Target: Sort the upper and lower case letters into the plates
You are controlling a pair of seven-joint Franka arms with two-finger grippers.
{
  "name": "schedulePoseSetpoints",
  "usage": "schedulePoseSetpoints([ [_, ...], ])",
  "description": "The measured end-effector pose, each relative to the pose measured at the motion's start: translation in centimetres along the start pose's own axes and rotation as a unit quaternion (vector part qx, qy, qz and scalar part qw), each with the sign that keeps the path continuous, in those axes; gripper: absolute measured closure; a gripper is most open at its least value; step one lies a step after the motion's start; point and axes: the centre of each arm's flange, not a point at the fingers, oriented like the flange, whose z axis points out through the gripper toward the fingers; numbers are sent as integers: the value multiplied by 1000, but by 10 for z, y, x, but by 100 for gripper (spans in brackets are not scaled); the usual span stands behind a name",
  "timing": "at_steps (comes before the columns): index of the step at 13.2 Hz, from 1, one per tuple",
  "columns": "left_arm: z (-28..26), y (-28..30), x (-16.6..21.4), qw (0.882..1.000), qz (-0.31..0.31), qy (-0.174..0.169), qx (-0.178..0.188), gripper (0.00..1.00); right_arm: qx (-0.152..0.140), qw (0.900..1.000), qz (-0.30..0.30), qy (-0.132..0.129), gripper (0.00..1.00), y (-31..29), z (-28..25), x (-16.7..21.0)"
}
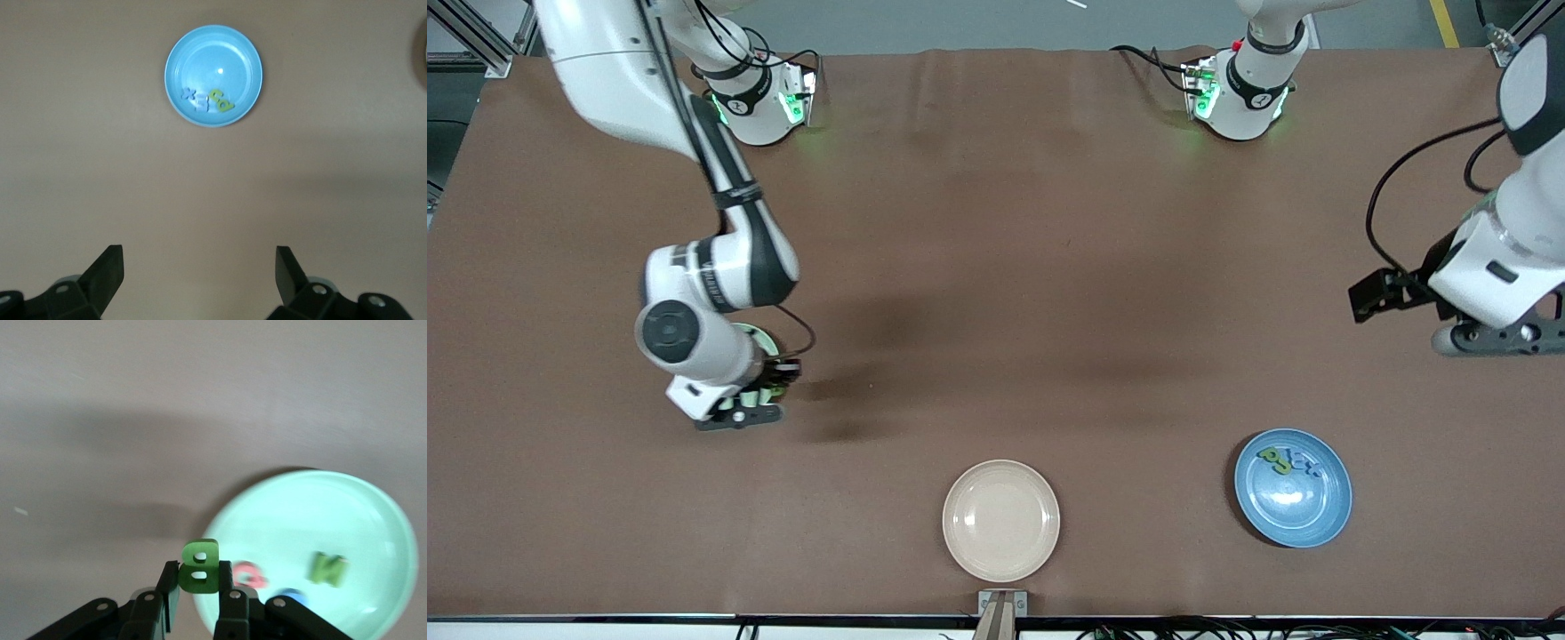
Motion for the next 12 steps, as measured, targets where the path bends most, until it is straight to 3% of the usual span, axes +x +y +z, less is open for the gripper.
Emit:
schedulePoseSetpoints([
  [2,-18,3,-15,1000,-1,-4,-5,0,4,1000,-9,-8,72,42,18,-13],
  [6,-37,8,-44,1000,-4,-7,-15,0,5,1000,-12,-1,72,57,41,-24],
  [7,-36,6,-54,1000,-7,-12,-16,0,5,1000,-12,-1,65,57,40,-24],
  [12,-35,-3,-86,999,-8,-25,-26,0,5,1000,-8,1,11,63,26,-18],
])
